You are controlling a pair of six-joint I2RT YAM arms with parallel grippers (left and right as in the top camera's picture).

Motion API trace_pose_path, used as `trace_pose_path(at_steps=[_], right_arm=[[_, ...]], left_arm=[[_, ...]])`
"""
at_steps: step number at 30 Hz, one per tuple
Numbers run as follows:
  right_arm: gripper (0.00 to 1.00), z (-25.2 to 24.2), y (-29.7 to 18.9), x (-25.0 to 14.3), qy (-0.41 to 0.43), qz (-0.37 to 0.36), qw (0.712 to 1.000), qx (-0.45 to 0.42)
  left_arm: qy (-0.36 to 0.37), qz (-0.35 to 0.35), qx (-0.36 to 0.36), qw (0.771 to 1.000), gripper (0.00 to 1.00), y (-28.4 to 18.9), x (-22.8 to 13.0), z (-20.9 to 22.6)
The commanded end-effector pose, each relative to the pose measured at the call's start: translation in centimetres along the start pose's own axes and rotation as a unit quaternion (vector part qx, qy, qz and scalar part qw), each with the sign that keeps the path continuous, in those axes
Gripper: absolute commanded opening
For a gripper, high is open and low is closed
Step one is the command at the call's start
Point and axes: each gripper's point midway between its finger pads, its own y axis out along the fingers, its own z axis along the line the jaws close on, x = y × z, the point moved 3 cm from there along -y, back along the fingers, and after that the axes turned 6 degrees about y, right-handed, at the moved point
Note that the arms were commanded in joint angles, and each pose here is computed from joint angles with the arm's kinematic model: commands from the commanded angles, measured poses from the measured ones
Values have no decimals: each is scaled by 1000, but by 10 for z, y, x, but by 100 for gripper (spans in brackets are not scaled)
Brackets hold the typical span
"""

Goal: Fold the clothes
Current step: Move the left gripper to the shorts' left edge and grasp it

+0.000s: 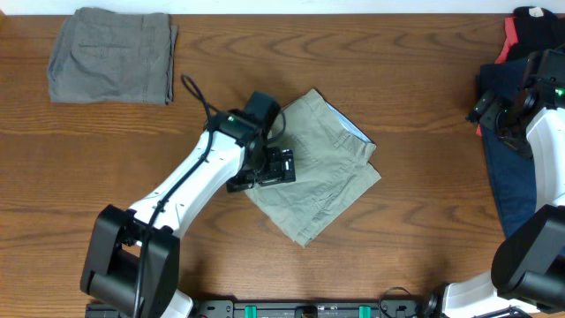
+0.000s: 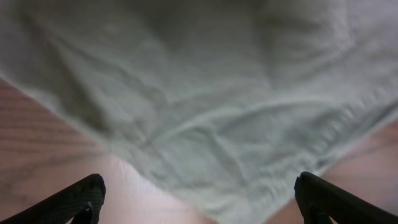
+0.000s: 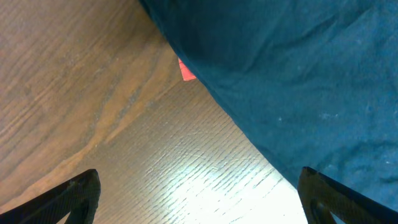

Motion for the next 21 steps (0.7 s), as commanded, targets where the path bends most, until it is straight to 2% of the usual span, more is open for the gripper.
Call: trace_pose_path(at_steps=[1,7,13,21], right_arm=[[99,-1,-4,2,-6,-7,1000,-2],[99,-1,-4,2,-6,-7,1000,-2],[99,-1,-4,2,-6,-7,1000,-2],[99,-1,-4,2,-6,-7,1000,-2]], left_arm=[[-58,-5,-2,998,98,6,6,17],[-106,3,14,994,98,10,4,39],[-153,2,15,988,98,35,-6,52],[-158,-1,-43,986,98,58,-12,47]])
